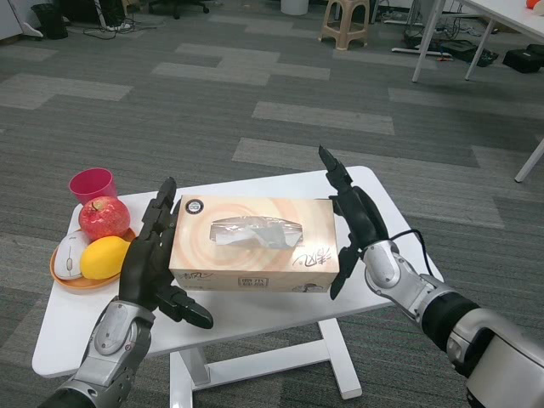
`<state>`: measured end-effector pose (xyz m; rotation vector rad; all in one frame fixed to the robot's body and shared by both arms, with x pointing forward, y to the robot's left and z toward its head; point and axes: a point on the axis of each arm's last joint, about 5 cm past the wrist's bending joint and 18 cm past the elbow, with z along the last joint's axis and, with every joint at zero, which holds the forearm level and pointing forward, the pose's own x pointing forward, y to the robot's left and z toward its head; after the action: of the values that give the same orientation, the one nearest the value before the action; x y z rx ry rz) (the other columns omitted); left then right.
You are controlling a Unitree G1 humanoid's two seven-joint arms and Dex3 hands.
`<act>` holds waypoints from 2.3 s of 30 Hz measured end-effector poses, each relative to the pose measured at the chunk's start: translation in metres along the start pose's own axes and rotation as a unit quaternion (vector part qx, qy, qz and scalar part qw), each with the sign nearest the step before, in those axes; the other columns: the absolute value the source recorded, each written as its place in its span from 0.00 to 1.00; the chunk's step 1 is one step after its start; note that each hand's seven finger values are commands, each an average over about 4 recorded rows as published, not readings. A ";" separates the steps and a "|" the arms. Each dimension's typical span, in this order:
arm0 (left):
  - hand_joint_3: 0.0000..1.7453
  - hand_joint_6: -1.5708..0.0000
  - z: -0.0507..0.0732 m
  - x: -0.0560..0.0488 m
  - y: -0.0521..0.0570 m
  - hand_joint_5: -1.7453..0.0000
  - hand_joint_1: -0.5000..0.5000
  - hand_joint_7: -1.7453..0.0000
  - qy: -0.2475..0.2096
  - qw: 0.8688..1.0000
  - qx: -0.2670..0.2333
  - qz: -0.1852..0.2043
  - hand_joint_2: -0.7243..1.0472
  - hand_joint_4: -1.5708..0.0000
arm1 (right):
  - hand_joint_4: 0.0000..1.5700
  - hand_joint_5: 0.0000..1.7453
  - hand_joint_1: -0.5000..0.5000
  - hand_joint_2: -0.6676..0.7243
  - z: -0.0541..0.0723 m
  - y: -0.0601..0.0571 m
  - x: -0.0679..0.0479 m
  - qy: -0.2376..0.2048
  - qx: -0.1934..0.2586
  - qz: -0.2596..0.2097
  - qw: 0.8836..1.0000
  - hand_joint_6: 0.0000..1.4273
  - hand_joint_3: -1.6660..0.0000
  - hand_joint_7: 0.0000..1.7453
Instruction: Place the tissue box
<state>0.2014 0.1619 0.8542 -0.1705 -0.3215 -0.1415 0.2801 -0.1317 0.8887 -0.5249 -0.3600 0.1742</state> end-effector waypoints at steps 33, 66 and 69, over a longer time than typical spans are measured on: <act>0.00 1.00 -0.020 0.002 0.004 0.87 1.00 1.00 0.075 0.996 0.040 -0.023 0.20 1.00 | 0.63 0.00 0.08 1.00 -0.019 0.015 0.002 0.086 -0.066 0.013 0.994 0.00 1.00 0.00; 0.00 1.00 -0.031 -0.006 0.010 0.87 1.00 1.00 0.122 0.991 0.050 -0.032 0.20 1.00 | 0.09 0.00 0.14 0.89 -0.025 0.027 -0.004 0.131 -0.110 0.029 0.985 0.00 0.98 0.00; 0.00 1.00 -0.032 -0.005 0.010 0.85 1.00 1.00 0.125 0.990 0.053 -0.036 0.20 1.00 | 0.09 0.00 0.14 0.91 -0.026 0.027 -0.005 0.134 -0.111 0.029 0.984 0.00 1.00 0.00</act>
<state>0.2079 0.1667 0.8216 -0.0347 -0.0853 -0.2151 0.2838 -0.1212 0.8524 -0.7703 -0.1002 0.1172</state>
